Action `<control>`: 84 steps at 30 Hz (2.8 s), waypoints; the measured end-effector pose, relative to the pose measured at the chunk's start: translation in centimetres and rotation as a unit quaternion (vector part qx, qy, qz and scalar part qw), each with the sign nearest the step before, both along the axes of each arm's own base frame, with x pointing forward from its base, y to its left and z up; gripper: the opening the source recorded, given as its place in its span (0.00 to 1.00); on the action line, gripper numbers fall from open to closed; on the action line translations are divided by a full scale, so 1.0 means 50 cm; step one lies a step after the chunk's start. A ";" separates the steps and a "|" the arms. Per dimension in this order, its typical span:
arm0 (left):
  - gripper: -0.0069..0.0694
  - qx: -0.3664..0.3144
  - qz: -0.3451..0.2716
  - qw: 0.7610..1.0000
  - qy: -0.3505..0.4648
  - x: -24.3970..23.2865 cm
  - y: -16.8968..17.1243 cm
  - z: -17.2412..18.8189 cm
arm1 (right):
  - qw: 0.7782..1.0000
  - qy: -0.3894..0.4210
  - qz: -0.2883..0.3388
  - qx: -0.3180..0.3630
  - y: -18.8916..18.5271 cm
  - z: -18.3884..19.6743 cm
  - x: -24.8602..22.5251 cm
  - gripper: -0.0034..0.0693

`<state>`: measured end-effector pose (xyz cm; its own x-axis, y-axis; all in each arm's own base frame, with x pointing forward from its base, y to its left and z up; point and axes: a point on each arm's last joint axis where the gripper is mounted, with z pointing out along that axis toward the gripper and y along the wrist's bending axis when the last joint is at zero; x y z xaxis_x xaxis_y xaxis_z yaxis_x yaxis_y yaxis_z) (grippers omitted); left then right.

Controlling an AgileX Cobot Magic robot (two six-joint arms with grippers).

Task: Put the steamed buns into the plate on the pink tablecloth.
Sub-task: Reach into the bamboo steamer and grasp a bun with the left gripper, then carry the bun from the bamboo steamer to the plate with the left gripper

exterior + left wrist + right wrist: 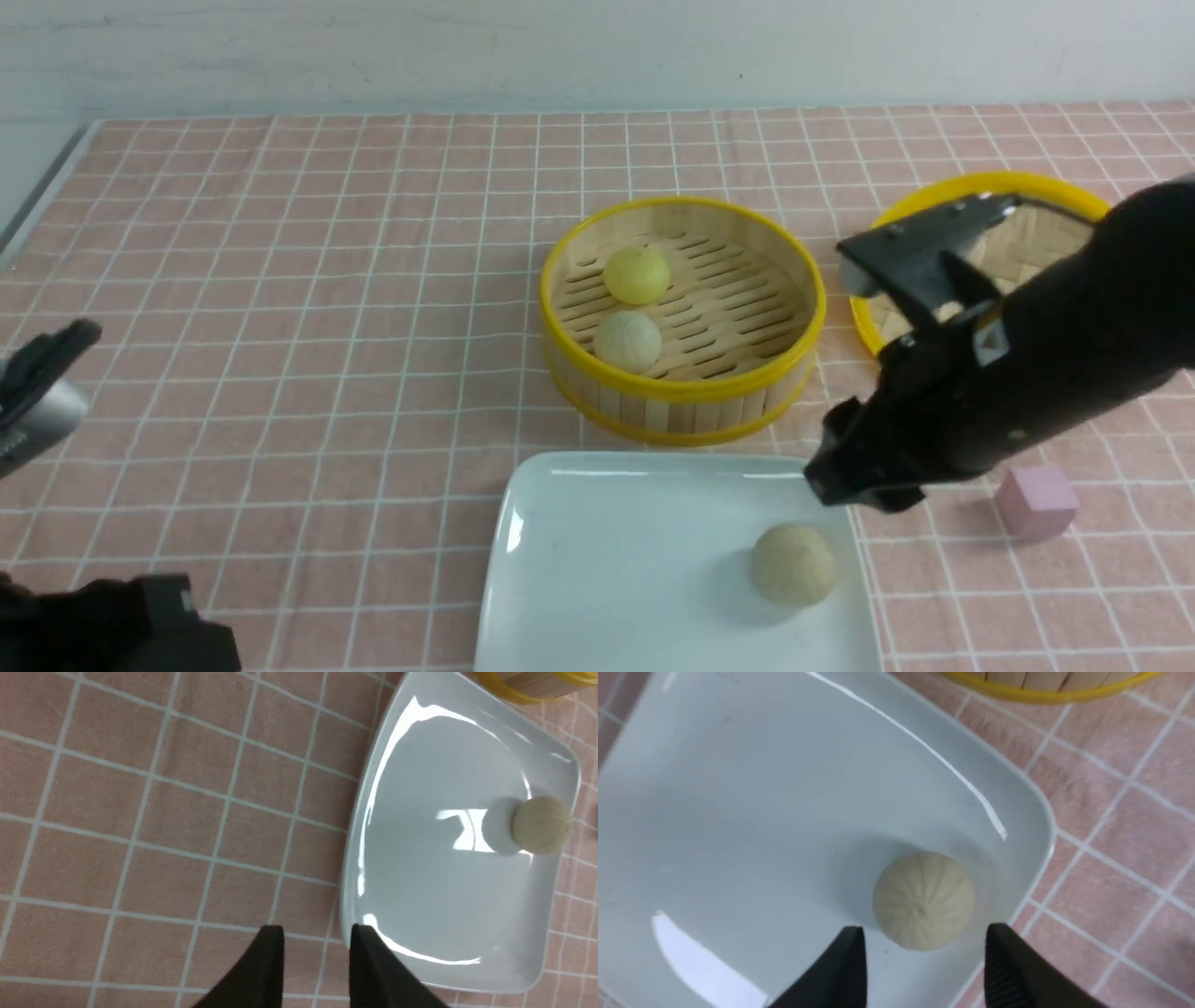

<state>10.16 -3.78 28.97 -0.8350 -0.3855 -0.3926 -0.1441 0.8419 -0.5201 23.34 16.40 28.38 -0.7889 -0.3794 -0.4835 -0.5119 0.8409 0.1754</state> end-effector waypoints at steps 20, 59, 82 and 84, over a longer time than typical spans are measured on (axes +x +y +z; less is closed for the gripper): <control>0.12 0.023 -0.204 0.977 0.054 0.406 -0.262 0.043 | 0.994 -0.111 0.013 -0.021 -0.212 0.092 -0.290 0.03; 0.13 0.213 -0.213 0.952 -0.051 0.429 -0.421 0.186 | 0.991 -0.135 0.009 -0.015 -0.208 0.058 -0.278 0.06; 0.58 0.200 -0.213 0.954 0.070 0.358 -0.472 -0.138 | 0.990 -0.138 0.008 -0.012 -0.207 0.059 -0.278 0.08; 0.63 0.196 -0.212 0.957 0.035 0.369 -0.477 -0.098 | 0.990 -0.138 0.008 -0.012 -0.207 0.059 -0.278 0.08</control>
<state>28.61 -27.63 24.06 -0.9133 0.1582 -0.3753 0.2298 0.9610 -0.1541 9.45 6.05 31.33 -0.6219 -0.4052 -0.6701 -0.5513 0.8343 0.0072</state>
